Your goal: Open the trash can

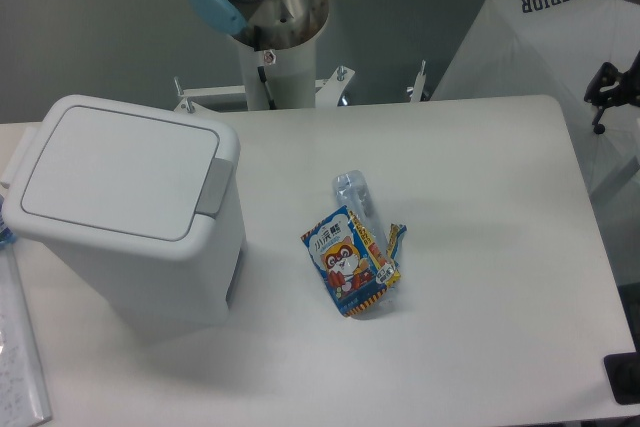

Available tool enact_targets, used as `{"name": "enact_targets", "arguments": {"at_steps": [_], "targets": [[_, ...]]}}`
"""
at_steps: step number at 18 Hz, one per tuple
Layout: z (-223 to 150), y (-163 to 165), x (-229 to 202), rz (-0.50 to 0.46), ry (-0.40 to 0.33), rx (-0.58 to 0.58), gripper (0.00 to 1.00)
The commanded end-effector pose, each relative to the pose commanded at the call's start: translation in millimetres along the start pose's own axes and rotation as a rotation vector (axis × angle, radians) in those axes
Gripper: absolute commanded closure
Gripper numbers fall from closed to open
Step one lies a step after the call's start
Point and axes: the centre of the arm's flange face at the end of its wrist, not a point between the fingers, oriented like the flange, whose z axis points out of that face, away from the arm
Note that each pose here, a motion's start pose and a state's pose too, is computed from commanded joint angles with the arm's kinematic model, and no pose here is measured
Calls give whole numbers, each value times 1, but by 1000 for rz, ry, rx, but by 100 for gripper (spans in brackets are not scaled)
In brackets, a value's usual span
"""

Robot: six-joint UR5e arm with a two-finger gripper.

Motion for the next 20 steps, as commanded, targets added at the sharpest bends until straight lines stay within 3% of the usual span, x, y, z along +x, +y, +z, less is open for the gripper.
{"name": "enact_targets", "arguments": {"at_steps": [9, 16, 19, 20], "targets": [[20, -5, 17, -1, 48, 50, 0], [15, -20, 44, -259, 72, 103, 0], [19, -41, 65, -243, 81, 109, 0], [25, -63, 75, -224, 81, 105, 0]]}}
